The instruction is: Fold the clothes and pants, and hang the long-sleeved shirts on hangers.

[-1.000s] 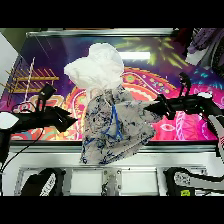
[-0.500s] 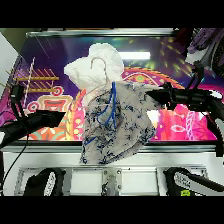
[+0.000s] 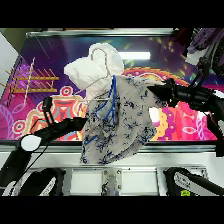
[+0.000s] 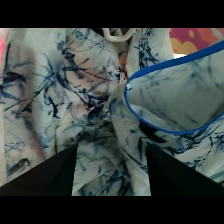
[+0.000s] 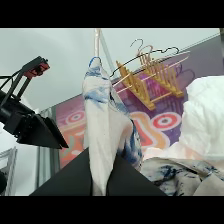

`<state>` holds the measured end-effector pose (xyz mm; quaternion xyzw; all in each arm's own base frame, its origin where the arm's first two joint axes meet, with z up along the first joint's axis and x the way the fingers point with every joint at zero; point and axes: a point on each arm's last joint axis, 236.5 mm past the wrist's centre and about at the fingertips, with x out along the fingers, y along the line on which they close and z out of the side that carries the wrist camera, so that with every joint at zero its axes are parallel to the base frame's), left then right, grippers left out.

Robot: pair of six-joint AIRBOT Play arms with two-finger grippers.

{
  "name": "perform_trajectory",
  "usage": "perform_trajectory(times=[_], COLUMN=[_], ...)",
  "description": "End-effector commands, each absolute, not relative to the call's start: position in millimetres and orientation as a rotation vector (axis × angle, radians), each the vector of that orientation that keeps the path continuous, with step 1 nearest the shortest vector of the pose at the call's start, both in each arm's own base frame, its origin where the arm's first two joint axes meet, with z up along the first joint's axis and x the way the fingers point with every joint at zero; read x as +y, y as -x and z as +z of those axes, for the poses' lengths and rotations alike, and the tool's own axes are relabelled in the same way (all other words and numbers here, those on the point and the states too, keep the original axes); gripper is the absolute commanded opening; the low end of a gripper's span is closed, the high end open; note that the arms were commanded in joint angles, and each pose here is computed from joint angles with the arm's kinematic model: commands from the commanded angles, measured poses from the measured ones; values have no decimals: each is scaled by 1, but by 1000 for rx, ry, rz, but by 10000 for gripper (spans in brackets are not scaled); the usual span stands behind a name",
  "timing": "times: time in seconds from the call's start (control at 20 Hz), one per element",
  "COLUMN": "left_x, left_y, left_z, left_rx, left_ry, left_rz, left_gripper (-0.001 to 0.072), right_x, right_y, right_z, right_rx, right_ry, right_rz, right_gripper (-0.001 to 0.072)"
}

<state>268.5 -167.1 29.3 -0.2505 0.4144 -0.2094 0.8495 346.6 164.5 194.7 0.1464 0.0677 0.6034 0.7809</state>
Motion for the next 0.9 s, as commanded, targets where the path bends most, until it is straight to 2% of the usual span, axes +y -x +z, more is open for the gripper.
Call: perform_trajectory(times=[0.0,0.3,0.55,0.6,0.65,0.75,0.85], left_x=[-205,-223,-232,-232,-232,-232,-231], left_y=[-289,-314,-303,-303,-302,-302,-305], left_z=[20,-2,-25,-29,-30,-30,-28], left_rx=[857,948,1069,1078,1085,1082,1069], left_ry=[578,628,605,604,602,604,605], left_rz=[-433,-375,-379,-376,-375,-375,-372], left_gripper=[434,434,432,396,302,301,14], right_x=[164,164,164,164,164,164,164], right_y=[-347,-347,-347,-347,-347,-347,-347], right_z=[196,196,196,196,196,196,196], right_rx=[149,149,149,149,149,149,149], right_ry=[-321,-321,-321,-321,-321,-320,-320], right_rz=[1300,1300,1300,1300,1300,1301,1301], right_gripper=[5,5,5,5,6,5,5])
